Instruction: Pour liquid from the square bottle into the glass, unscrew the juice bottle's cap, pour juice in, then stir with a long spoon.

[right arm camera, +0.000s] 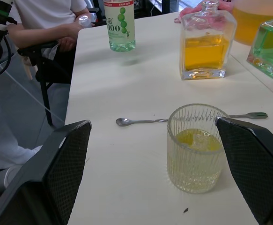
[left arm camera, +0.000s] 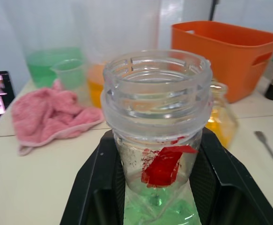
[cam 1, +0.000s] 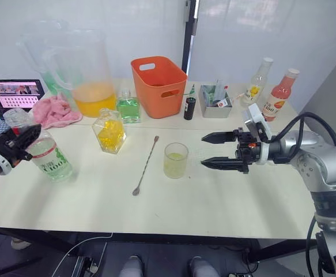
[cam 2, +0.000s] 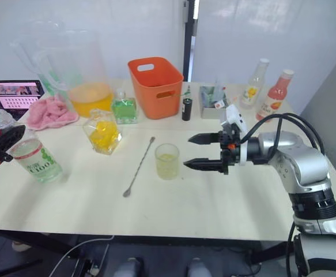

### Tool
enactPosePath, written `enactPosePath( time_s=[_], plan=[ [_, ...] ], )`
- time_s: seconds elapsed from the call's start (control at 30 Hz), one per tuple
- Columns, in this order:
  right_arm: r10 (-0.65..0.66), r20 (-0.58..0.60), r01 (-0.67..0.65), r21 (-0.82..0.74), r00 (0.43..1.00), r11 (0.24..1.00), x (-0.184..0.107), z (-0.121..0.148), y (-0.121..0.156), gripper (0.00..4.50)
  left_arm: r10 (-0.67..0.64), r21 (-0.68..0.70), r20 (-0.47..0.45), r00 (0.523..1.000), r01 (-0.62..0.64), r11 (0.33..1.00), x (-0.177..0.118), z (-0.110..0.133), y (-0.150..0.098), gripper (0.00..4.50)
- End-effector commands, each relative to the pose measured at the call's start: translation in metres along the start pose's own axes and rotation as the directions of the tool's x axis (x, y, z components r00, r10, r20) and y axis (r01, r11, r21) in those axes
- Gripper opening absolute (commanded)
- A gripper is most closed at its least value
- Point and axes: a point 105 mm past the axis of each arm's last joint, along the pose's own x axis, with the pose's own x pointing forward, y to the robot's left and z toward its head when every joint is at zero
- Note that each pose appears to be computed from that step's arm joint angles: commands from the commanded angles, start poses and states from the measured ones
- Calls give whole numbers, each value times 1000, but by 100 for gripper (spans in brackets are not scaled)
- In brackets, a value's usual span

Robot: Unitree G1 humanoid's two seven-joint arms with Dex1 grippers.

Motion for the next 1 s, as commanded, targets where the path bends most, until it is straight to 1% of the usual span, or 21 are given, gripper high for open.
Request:
enactPosePath(
  time_s=[0.03, 0.17, 0.23, 0.3, 0.4, 0.5, 0.63, 0.77, 0.9, 1.0],
  plan=[
    [-52, 68, 54, -31, 996, 998, -5, 16, 3, 448, 82, 44, 84, 993, -86, 995, 12, 28, 20, 136],
    [-79, 74, 81, -26, 994, 996, -7, 16, 7, 448, 69, 61, 90, 994, -74, 995, 39, 30, 27, 136],
    [-99, 69, 101, -33, 993, 994, -8, 17, 7, 448, 66, 36, 123, 990, -71, 997, 54, 36, 30, 136],
    [-111, 72, 114, -37, 991, 993, -9, 21, 7, 448, 58, 33, 131, 990, -63, 997, 69, 39, 31, 136],
    [-130, 68, 133, -39, 989, 990, -12, 22, 8, 448, 32, 58, 120, 992, -40, 998, 88, 35, 28, 136],
    [-163, 49, 165, -35, 985, 986, -15, 19, 9, 448, 35, 69, 105, 994, -42, 997, 104, 30, 27, 136],
    [-196, 41, 197, -32, 980, 980, -19, 18, 10, 448, 39, 50, 98, 994, -44, 998, 118, 23, 25, 136],
    [-219, 49, 221, -30, 975, 975, -21, 22, 10, 448, 15, 46, 77, 997, -18, 999, 128, 12, 17, 136],
    [-235, 46, 236, -29, 971, 971, -23, 24, 11, 448, 25, 38, 47, 999, -27, 999, 131, 1, 16, 136],
    [-243, 42, 244, -26, 969, 969, -24, 23, 12, 448, 33, 33, 36, 999, -34, 999, 132, -2, 17, 136]
  ],
)
